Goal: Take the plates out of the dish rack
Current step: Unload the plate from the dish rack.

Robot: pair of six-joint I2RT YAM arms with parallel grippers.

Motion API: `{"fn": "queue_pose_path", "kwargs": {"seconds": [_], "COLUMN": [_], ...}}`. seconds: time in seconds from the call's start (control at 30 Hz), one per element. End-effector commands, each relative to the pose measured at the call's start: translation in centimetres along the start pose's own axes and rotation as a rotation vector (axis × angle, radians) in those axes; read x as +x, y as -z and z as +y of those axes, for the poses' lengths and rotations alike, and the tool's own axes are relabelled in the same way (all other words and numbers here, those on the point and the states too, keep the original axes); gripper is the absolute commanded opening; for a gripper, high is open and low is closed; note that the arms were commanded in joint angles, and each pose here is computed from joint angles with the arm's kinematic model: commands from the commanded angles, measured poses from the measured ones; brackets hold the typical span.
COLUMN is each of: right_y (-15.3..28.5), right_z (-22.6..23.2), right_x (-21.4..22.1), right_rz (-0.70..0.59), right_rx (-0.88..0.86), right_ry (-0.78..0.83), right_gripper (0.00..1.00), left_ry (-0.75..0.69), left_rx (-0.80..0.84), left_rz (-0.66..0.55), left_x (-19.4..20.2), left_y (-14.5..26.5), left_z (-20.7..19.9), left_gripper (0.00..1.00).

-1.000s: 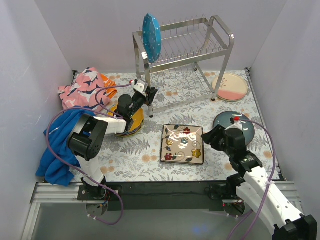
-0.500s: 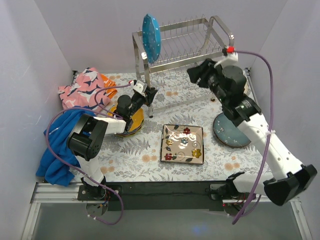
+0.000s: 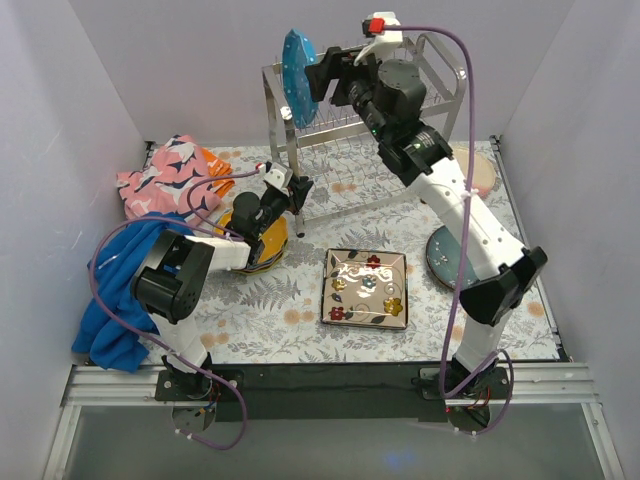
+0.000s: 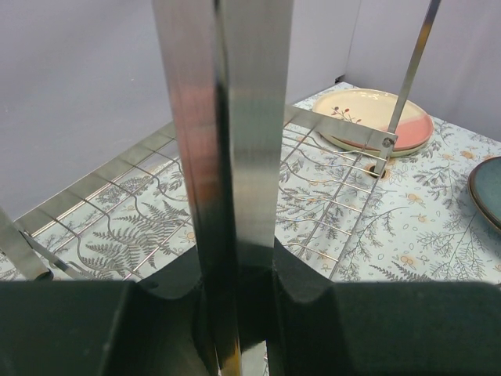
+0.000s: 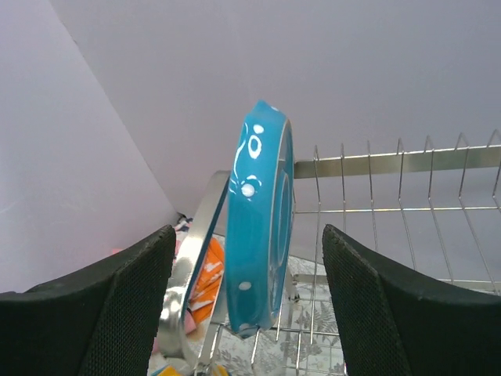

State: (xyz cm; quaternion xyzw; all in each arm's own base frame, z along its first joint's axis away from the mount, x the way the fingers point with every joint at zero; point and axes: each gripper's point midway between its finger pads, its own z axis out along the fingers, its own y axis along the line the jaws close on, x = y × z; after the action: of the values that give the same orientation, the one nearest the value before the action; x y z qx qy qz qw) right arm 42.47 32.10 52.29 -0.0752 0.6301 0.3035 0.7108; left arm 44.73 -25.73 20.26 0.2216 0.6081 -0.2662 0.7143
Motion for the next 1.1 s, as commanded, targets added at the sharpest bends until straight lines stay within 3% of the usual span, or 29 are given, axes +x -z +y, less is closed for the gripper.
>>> {"fn": "queue_pose_path", "kwargs": {"seconds": [0.0, 0.17, 0.4, 0.5, 0.6, 0.8, 0.83, 1.07], "right_y": [-2.2, -3.8, -5.3, -5.7, -6.1, -6.3, -6.3, -4.5], "right_z": [0.4, 0.8, -1.4, -1.4, -0.9, -0.3, -0.2, 0.5], "right_x": [-0.4, 2.1, 5.7, 6.0, 6.4, 5.5, 5.1, -2.3], "right_rz": [-0.067, -0.045, -0.02, -0.032, -0.031, -0.061, -0.073, -0.259], "right_rx": [0.019, 0.028, 0.238, 0.234, 0.205, 0.179, 0.181, 0.188], "right_ry": [0.054, 0.077, 0.215, 0.22, 0.228, 0.217, 0.213, 0.142], "right_gripper": [0.81, 0.81, 0.75, 0.67, 0.51, 0.13, 0.02, 0.01], "left_ry": [-0.009, -0.001, -0.002, -0.003, -0.005, -0.009, -0.01, 0.011], "left_rx": [-0.016, -0.003, -0.001, -0.004, -0.007, -0.015, -0.016, -0.014], "left_rz": [0.074, 0.074, 0.076, 0.077, 0.079, 0.08, 0.077, 0.078], "left_x": [1.9, 2.2, 2.5, 2.7, 2.8, 2.9, 2.8, 3.2], "left_y": [1.5, 1.4, 1.5, 1.6, 1.6, 1.7, 1.5, 0.9], "left_z": [0.7, 0.4, 0.4, 0.4, 0.5, 0.6, 0.7, 0.7], "left_gripper": [0.0, 0.0, 0.0, 0.0, 0.0, 0.0, 0.0, 0.0]}}
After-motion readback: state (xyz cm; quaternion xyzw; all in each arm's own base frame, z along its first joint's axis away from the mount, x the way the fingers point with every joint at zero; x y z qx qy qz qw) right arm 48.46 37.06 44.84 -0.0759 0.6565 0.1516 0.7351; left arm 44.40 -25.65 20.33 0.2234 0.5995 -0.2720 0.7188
